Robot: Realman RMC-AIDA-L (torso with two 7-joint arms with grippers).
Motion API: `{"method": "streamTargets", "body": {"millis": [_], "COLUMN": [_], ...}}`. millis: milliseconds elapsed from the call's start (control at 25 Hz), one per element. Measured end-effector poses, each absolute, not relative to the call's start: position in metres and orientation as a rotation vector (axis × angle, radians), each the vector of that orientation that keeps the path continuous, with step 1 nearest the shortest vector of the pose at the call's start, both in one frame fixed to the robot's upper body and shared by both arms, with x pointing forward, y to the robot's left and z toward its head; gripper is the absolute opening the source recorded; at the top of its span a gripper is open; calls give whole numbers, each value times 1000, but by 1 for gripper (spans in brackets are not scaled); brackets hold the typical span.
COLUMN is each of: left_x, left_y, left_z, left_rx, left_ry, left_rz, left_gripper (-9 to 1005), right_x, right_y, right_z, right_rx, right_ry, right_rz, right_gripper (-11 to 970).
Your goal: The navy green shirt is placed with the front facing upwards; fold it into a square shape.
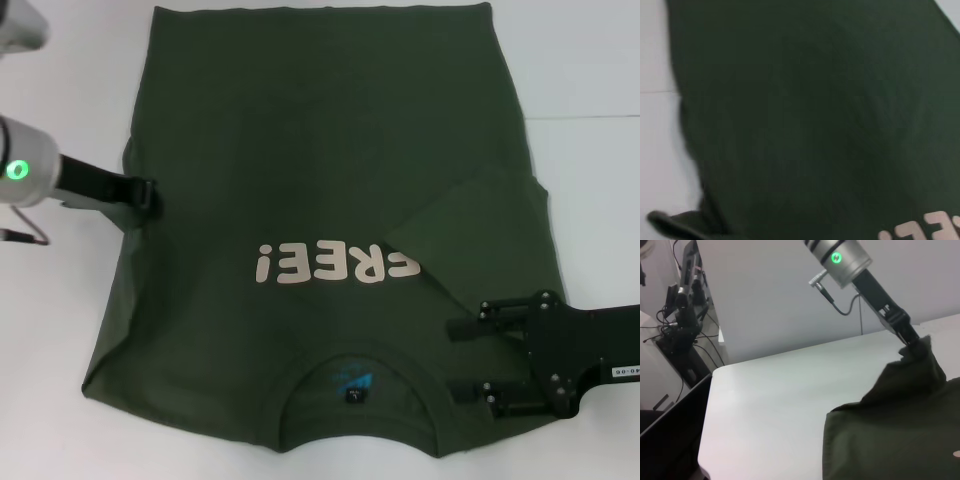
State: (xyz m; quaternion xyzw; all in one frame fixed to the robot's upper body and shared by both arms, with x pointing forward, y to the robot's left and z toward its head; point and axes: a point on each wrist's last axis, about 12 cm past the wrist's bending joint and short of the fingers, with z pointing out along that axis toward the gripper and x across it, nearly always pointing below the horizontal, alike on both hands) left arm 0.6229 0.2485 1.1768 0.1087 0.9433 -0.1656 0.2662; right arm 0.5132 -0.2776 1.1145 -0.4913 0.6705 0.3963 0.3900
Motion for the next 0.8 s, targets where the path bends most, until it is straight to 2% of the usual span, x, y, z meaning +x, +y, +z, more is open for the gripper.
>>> {"method": "streamTargets", "body": {"millis": [360, 800], "left_x": [634, 634], "left_y": [229, 202], "left_z": [1158, 1144], "left_rx": [290, 444], "left_ry": [2554, 2582], "left_rz": [-506, -443], "left_gripper": [55, 57], "right_x": [513, 514], "right_y": [-277, -276], "right_z": [1112, 1113], "right_rx": [-1243, -1249], "right_ry": [1708, 1703], "right_rz": [1015, 1014], "right_gripper": [668, 666]}}
